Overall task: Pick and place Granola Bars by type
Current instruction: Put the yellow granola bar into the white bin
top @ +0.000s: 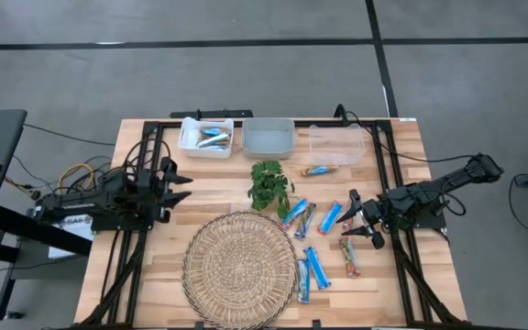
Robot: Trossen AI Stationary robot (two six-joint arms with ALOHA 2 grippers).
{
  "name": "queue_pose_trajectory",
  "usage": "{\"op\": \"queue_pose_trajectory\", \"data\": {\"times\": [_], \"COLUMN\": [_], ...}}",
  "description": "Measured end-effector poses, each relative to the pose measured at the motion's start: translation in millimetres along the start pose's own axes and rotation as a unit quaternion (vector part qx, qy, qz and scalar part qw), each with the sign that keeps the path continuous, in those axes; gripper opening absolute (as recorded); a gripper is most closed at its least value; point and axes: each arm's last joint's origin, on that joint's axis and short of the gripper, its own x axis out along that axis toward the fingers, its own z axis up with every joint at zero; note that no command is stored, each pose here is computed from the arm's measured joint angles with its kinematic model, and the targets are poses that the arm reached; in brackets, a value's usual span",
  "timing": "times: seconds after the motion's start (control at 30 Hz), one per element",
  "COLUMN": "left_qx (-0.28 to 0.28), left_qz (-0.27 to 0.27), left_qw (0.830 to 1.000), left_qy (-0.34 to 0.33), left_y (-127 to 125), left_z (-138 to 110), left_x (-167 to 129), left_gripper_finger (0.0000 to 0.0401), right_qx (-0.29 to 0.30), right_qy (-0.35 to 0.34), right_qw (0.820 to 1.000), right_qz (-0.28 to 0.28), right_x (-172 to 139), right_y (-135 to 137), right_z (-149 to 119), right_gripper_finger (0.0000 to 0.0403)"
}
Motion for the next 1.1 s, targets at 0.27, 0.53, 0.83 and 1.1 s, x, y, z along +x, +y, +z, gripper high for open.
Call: {"op": "queue_pose_trajectory", "data": {"times": [0.27, 0.53, 0.83, 1.1], "left_qx": [-0.008, -0.017, -0.034, -0.025], "left_qz": [0.024, 0.026, 0.034, 0.035], "left_qw": [0.998, 0.993, 0.991, 0.991], "left_qy": [0.058, 0.115, 0.124, 0.129], "left_y": [2, 2, 3, 3], "left_z": [-12, -23, -25, -26], "left_x": [-1, -3, -3, -3], "left_gripper_finger": [0.0169, 0.0169, 0.0169, 0.0169], "right_qx": [0.0, 0.0, 0.0, 0.0], "right_qy": [0.0, 0.0, 0.0, 0.0], "right_qw": [1.0, 1.0, 1.0, 1.0], "right_qz": [0.0, 0.0, 0.0, 0.0], "right_x": [0, 0, 0, 0], "right_y": [0, 0, 0, 0], "right_z": [0, 0, 0, 0], "right_gripper_finger": [0.0177, 0.0176, 0.0177, 0.0177]}}
